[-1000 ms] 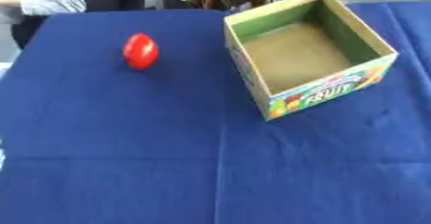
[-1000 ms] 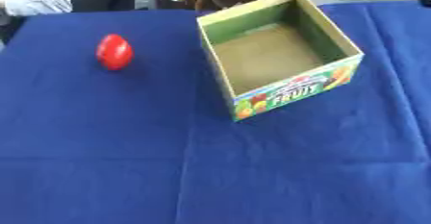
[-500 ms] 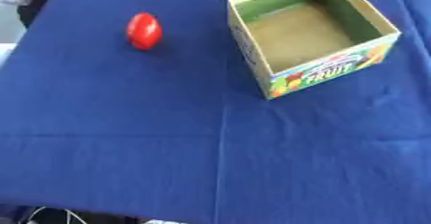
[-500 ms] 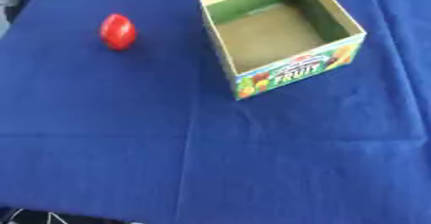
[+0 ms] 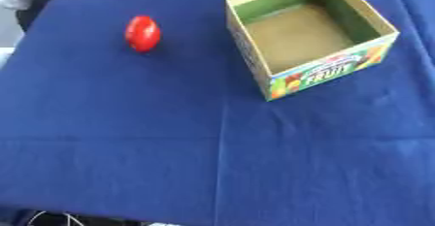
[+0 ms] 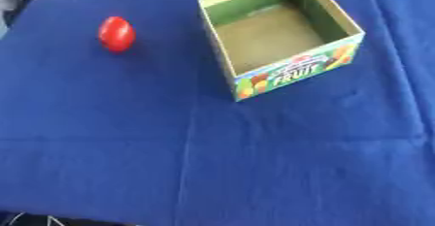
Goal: Pick up objects on the table and place them in the box.
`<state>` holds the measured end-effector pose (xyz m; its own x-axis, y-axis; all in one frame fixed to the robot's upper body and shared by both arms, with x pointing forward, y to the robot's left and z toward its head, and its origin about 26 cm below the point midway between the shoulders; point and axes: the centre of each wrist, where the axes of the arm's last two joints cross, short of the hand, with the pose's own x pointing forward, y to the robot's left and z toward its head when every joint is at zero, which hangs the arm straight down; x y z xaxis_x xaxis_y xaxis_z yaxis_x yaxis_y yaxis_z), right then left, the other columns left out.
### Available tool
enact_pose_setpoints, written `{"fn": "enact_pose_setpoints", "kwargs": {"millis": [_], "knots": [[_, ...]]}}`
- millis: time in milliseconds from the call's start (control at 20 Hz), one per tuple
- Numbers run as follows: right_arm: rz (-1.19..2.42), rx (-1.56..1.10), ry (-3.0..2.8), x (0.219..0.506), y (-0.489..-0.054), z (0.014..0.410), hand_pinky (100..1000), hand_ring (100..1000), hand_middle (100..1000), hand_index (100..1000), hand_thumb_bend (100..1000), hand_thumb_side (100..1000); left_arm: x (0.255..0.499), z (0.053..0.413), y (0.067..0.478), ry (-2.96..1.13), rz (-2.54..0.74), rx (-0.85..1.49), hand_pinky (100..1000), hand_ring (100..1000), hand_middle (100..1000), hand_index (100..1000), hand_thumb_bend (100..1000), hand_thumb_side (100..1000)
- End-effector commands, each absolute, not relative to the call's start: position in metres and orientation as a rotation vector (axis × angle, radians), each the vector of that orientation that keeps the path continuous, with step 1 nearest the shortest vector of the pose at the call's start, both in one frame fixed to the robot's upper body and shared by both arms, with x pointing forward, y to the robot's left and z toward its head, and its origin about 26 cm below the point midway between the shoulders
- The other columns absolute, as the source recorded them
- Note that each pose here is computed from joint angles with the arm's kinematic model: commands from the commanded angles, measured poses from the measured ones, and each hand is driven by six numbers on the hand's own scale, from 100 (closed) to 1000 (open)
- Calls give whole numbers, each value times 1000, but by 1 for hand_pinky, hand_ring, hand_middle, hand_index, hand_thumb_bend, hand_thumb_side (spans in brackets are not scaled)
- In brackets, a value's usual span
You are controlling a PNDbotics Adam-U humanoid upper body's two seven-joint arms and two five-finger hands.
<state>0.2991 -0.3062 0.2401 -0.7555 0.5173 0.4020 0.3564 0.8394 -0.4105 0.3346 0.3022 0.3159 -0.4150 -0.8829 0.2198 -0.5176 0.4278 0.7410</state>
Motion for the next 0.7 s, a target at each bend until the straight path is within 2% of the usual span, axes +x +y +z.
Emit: {"fn": "enact_pose_setpoints", "kwargs": {"millis": [50, 450, 700], "knots": [[440, -633, -2526, 296, -305, 247, 650, 693, 534, 761, 100, 915, 342, 331, 309, -1989, -919, 1238, 463, 821, 842, 944, 173, 925], [465, -614, -2515, 296, -303, 246, 650, 695, 533, 760, 100, 912, 384, 341, 304, -1788, -1140, 1209, 487, 822, 841, 1000, 165, 961], [480, -597, -2512, 296, -300, 246, 650, 695, 531, 759, 100, 909, 414, 336, 294, -1719, -1206, 1171, 511, 837, 852, 1000, 248, 990]]}}
